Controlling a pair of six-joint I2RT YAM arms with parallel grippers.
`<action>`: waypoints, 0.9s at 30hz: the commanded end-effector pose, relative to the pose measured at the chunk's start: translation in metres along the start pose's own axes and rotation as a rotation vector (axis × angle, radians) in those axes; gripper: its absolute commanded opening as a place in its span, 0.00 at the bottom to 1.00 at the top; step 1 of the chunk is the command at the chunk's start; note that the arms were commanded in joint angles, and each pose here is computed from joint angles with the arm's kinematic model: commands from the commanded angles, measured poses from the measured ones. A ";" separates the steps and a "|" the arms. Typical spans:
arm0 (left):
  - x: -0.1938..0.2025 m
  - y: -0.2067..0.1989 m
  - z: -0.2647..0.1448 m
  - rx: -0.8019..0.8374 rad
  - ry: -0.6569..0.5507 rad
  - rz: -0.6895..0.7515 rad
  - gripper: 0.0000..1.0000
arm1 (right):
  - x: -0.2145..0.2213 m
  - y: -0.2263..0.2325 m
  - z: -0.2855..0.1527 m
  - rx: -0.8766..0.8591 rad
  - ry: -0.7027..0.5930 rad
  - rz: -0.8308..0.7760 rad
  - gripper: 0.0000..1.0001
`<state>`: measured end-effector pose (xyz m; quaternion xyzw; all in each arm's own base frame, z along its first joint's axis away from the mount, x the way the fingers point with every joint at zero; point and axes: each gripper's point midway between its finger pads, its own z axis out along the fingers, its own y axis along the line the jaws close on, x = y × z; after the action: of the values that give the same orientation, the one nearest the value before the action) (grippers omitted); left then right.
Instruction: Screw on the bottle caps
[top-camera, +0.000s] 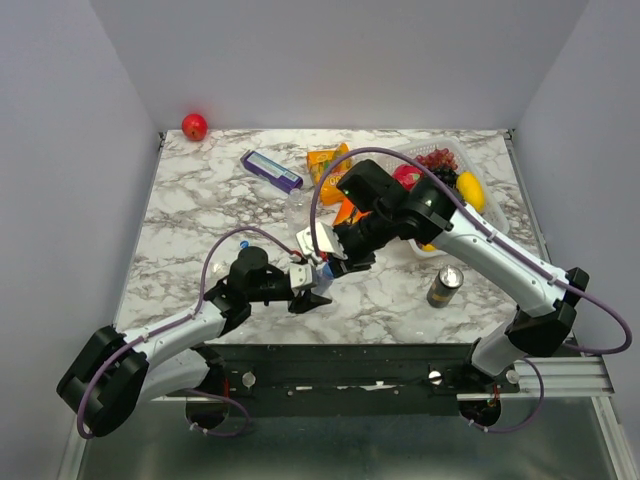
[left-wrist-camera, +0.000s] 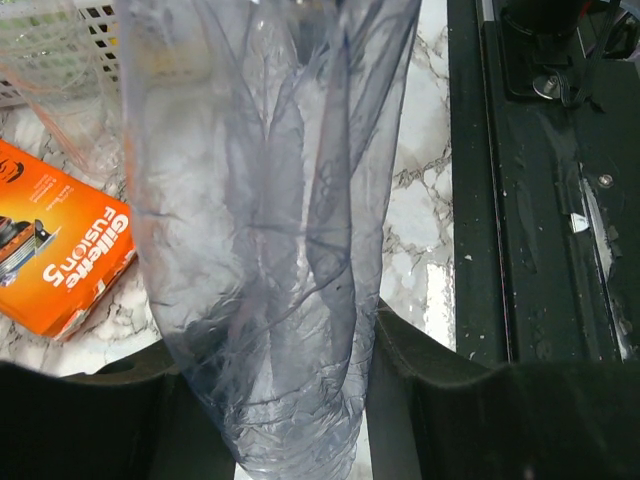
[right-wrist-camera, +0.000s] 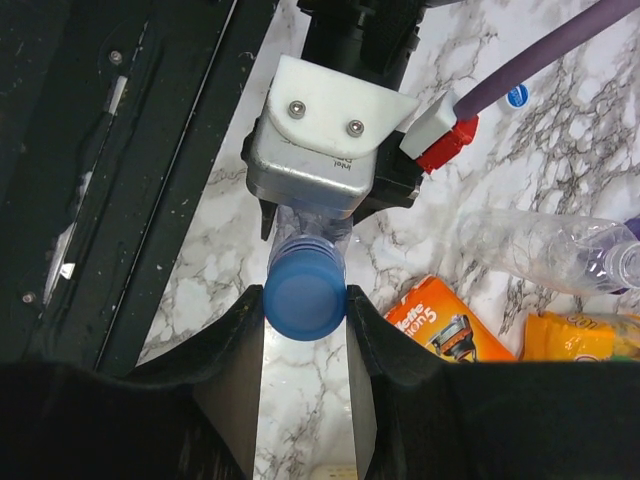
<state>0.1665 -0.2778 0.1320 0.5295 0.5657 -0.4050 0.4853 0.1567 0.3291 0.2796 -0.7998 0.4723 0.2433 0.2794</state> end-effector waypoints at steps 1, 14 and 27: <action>-0.032 0.010 0.002 -0.023 -0.068 0.080 0.00 | 0.009 0.001 0.009 -0.018 0.057 -0.006 0.41; -0.038 0.015 -0.007 -0.106 -0.116 0.058 0.00 | 0.029 0.002 0.015 0.007 0.130 0.104 0.42; -0.018 0.013 -0.009 -0.113 -0.062 0.017 0.00 | 0.024 -0.014 0.003 0.094 0.149 0.153 0.60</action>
<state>0.1742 -0.2702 0.1426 0.4948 0.5749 -0.3878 0.5237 0.1722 0.3293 0.2535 -0.7737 0.5444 0.2064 0.2499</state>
